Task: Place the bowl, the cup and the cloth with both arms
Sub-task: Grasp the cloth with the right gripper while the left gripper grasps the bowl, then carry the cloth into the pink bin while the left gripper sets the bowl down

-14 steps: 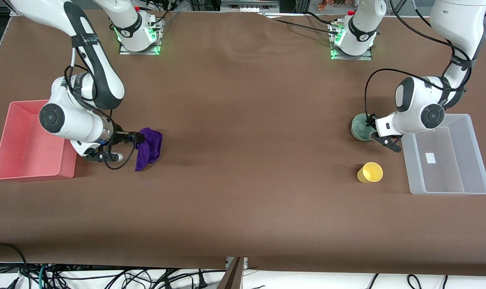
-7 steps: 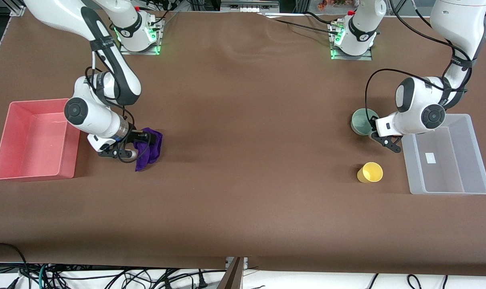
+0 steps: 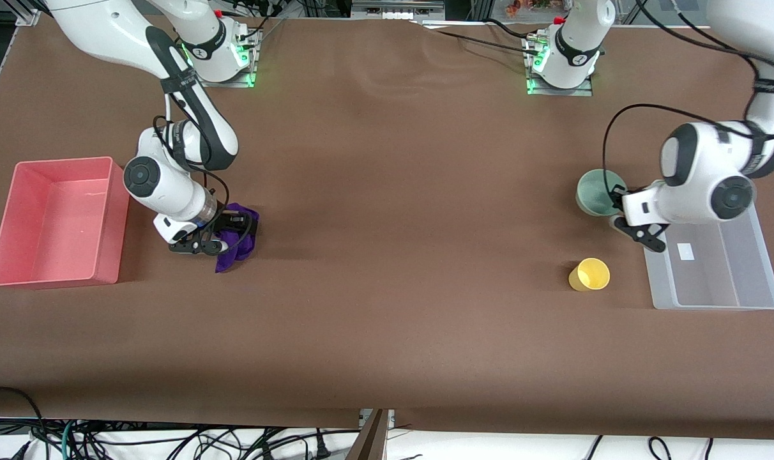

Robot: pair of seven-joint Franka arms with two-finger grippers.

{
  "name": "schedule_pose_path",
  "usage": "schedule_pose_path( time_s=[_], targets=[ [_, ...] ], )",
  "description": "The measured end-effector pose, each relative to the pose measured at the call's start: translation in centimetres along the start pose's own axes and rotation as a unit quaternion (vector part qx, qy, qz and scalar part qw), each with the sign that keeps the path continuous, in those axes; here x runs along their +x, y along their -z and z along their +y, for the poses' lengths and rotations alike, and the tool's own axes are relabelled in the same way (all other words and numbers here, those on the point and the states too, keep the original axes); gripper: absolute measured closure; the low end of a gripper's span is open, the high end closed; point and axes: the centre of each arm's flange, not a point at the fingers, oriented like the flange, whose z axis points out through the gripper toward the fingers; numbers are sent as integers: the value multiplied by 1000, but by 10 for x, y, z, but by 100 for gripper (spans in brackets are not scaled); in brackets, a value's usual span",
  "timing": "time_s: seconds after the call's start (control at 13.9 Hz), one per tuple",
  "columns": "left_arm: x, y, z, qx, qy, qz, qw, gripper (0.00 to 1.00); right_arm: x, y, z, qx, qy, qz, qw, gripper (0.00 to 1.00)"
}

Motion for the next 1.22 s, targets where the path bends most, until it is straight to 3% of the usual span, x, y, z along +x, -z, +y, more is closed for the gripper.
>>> schedule_pose_path(
  time_s=[0.07, 0.14, 0.43, 0.65, 0.86, 1.22],
  targets=[
    [-2, 19, -2, -3, 3, -6, 1000, 97, 0, -3, 0, 0, 1, 5, 1000, 3],
    [-5, 36, -6, -6, 7, -11, 1000, 97, -1, -6, 1, 1, 1, 10, 1000, 12],
    [-35, 88, -45, -15, 32, -3, 999, 97, -5, -11, 2, 0, 2, 13, 1000, 58],
    [-65, 95, -85, 8, 26, -4, 1000, 97, -2, -4, 1, 1, 6, 18, 1000, 91],
    [-78, 76, -135, 33, -6, 27, 999, 97, 15, 38, 1, -1, 27, -1, 1000, 94],
    [-74, -6, -209, 54, -45, 71, 995, 97, 43, 157, 50, -6, 63, -65, 996, 94]
  ],
)
